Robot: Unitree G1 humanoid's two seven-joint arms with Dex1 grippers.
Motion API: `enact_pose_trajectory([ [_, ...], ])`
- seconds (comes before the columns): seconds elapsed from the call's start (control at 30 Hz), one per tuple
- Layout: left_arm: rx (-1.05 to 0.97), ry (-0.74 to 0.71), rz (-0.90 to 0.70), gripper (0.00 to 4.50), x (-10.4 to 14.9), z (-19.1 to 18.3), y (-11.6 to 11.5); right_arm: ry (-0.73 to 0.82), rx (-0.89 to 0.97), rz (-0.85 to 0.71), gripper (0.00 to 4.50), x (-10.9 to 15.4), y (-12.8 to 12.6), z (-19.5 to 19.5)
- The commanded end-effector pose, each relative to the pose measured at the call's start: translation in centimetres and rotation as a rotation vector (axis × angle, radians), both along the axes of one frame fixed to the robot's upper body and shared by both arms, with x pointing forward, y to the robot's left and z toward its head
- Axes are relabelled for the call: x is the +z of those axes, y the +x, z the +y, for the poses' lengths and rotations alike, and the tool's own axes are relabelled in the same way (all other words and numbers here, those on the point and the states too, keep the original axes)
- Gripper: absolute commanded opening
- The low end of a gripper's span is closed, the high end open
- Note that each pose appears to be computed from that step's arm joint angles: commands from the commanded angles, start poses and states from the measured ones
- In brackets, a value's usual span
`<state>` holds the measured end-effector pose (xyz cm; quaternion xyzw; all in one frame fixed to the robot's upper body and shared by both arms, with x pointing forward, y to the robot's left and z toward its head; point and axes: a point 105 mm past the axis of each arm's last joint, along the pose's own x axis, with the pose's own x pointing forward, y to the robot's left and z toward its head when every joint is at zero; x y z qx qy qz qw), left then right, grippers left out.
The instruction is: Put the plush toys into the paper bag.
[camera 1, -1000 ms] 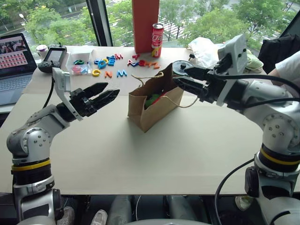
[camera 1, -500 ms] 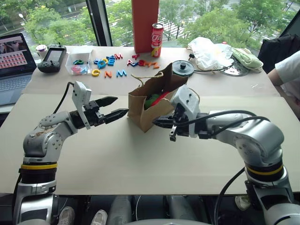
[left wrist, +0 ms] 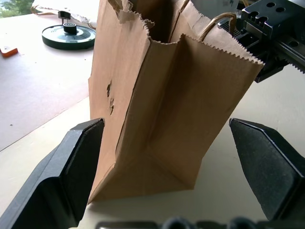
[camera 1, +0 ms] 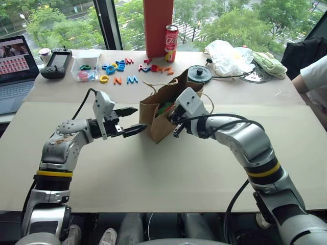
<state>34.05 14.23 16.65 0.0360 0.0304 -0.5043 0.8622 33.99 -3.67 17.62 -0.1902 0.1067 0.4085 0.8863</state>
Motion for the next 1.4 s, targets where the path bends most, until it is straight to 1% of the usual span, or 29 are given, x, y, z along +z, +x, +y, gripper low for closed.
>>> enact_pose_trajectory([
  [0.03, -0.042, 0.015, -0.071, 4.5, 1.0, -0.9, -0.1, 0.043, 0.006, -0.061, 0.03, 2.1, -0.1, 0.4],
  [0.13, -0.08, 0.034, -0.066, 4.5, 0.1, -1.8, -0.7, 0.058, -0.008, -0.059, 0.03, 2.2, 0.2, 0.6],
  [0.23, -0.084, 0.035, -0.066, 4.5, -0.5, -2.5, -0.8, 0.063, -0.021, -0.058, 0.03, 2.2, 0.4, 0.7],
  [0.3, -0.074, 0.042, -0.087, 4.5, -0.6, -2.9, -0.5, 0.068, -0.025, -0.056, 0.03, 2.2, 0.5, 0.7],
  [0.4, 0.004, 0.052, -0.158, 4.5, -0.5, -3.6, 1.1, 0.073, -0.025, -0.055, 0.03, 2.2, 0.5, 0.9],
  [0.47, 0.028, 0.054, -0.192, 4.5, -0.4, -4.1, 1.5, 0.074, -0.024, -0.054, 0.03, 2.2, 0.5, 1.0],
  [0.73, 0.071, 0.06, -0.241, 4.5, -1.0, -5.0, 2.3, 0.074, -0.03, -0.058, 0.03, 2.3, 0.7, 1.0],
  [0.87, 0.084, 0.056, -0.242, 4.5, -1.2, -5.2, 2.5, 0.074, -0.029, -0.058, 0.03, 2.3, 0.7, 1.1],
  [0.93, 0.097, 0.049, -0.238, 3.97, -1.3, -5.1, 2.7, 0.071, -0.03, -0.058, 0.0, 2.3, 0.7, 1.1],
  [0.97, 0.103, 0.038, -0.235, 3.81, -1.3, -5.1, 2.7, 0.07, -0.03, -0.058, 0.0, 2.2, 0.7, 1.1],
  [1.03, 0.119, 0.002, -0.226, 3.0, -1.0, -5.1, 2.9, 0.067, -0.031, -0.057, 0.0, 2.2, 0.7, 1.0],
  [1.07, 0.121, -0.004, -0.224, 2.79, -0.9, -5.1, 2.9, 0.066, -0.031, -0.056, 0.0, 2.1, 0.6, 1.0],
  [1.1, 0.122, -0.006, -0.222, 2.28, -1.0, -5.2, 2.9, 0.066, -0.031, -0.056, 0.0, 2.1, 0.6, 1.0],
  [1.13, 0.122, -0.005, -0.221, 1.96, -1.0, -5.2, 2.9, 0.065, -0.031, -0.056, 0.0, 2.1, 0.6, 1.0],
  [1.17, 0.121, -0.006, -0.218, 1.54, -1.1, -5.2, 2.9, 0.065, -0.031, -0.056, 0.0, 2.1, 0.6, 1.0],
  [1.2, 0.12, -0.007, -0.216, 1.37, -1.2, -5.2, 2.9, 0.065, -0.031, -0.056, 0.0, 2.1, 0.6, 1.0],
  [1.23, 0.12, -0.006, -0.214, 0.86, -1.3, -5.2, 2.9, 0.065, -0.031, -0.056, 0.0, 2.1, 0.6, 1.0],
  [1.27, 0.119, -0.006, -0.212, 0.56, -1.3, -5.3, 2.9, 0.064, -0.031, -0.056, 0.0, 2.1, 0.6, 0.9],
  [1.3, 0.119, -0.005, -0.211, 0.14, -1.4, -5.3, 2.9, 0.064, -0.032, -0.056, 0.0, 2.1, 0.6, 0.9],
  [1.33, 0.119, -0.005, -0.21, 0.01, -1.4, -5.3, 2.9, 0.062, -0.033, -0.055, 0.0, 2.0, 0.6, 0.9],
  [1.4, 0.119, 0.003, -0.209, 0.01, -1.5, -5.3, 2.9, 0.059, -0.034, -0.054, 0.0, 2.0, 0.6, 0.8],
])
